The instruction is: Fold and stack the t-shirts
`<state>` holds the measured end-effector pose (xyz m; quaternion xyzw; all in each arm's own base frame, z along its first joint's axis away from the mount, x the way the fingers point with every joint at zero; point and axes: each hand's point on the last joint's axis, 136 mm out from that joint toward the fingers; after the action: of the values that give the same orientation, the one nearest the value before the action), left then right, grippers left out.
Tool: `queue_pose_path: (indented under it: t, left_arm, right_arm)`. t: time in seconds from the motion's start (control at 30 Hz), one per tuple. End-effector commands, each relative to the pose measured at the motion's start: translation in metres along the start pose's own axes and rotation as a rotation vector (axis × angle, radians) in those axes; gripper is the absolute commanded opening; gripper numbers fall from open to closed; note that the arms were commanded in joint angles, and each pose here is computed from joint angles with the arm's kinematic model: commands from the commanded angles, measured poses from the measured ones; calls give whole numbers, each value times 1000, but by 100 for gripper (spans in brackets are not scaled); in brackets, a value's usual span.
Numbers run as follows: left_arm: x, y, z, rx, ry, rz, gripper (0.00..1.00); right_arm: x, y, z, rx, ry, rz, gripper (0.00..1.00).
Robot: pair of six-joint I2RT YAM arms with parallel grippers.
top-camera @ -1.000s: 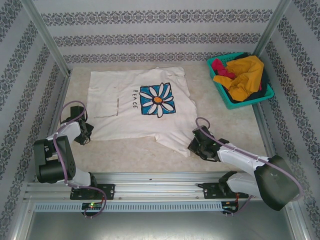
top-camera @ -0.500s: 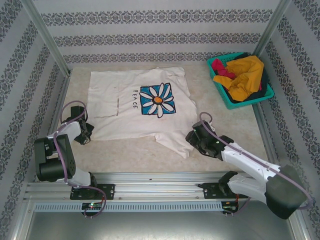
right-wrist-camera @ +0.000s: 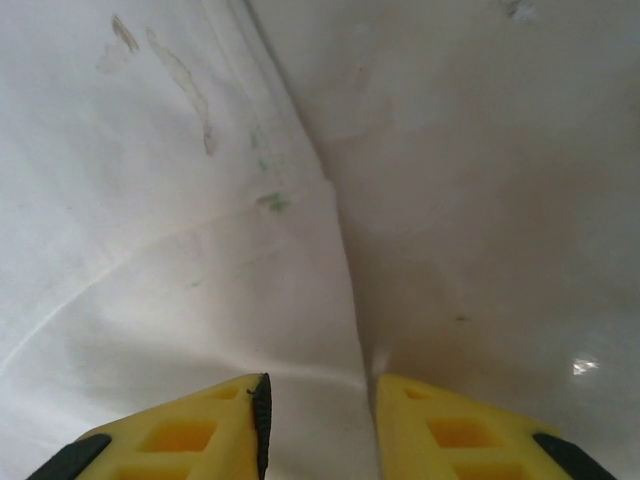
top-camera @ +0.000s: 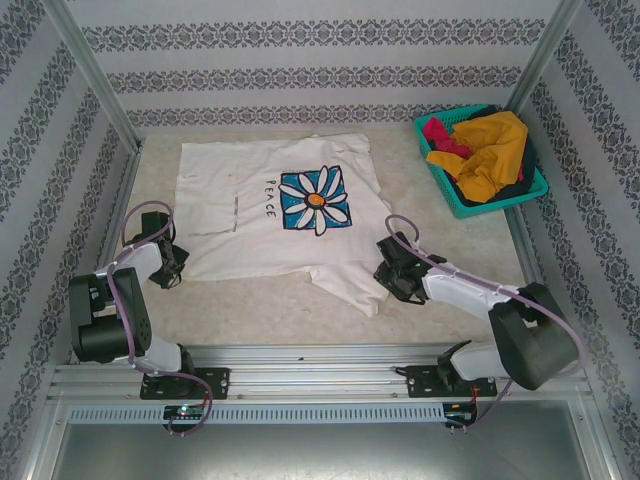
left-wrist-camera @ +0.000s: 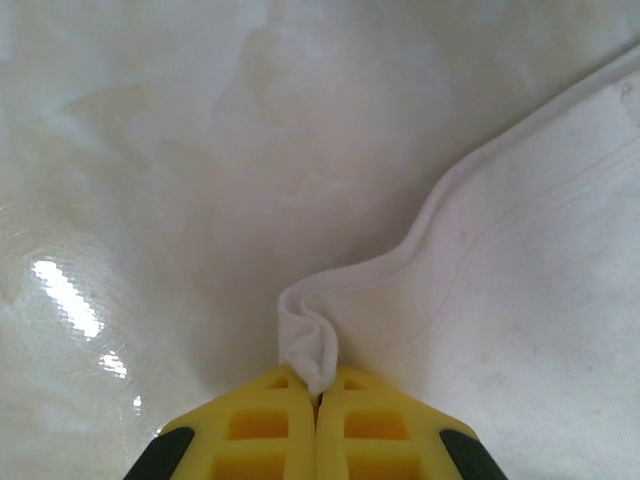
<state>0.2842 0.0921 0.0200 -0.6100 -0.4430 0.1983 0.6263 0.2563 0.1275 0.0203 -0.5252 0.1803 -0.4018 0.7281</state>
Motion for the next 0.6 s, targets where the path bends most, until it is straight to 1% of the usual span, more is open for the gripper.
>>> queue_pose_path:
  t: [0.0,0.07,0.17,0.23,0.3,0.33,0.43,0.47,0.57]
  left_arm:
    - [1,4,2,0,2,5,0]
    - [1,5,2,2,2,5,0]
    - [0,6,1,-1,5,11,0]
    - [-1,8,2,1,4,16,0]
    - [-1,7,2,-1,7,15,0]
    - [-1,8,2,2,8,15,0]
    - [-1,8,3,4,11,13,0]
    - [-1,8,3,5,11,13,0]
    - [-1,7,3,3,11,11,0]
  right_arm:
    - [-8,4,14,31,-11,53,35]
    - [-12,9,14,29,-9,77,36]
    - [-16,12,14,28,-28,95,40]
    - [-16,14,11,16,-33,94,39]
    - [-17,14,13,28,-57,103,32]
    - [-17,14,13,26,-69,105,27]
    - [-13,8,15,32,-101,88,4]
    - [-11,5,16,35,-107,75,0]
    - [-4,-5,19,66,-124,36,0]
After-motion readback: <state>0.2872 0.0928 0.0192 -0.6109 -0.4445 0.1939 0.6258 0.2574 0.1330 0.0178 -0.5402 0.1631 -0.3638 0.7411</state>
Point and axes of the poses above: each hand's point on the last joint's axis, 136 mm out from that joint toward the fingers, its own y axis out along the fingers, its own z axis along the line the jaws close on, x = y × z, and after that the axes turned 11 degrees about y, right-handed
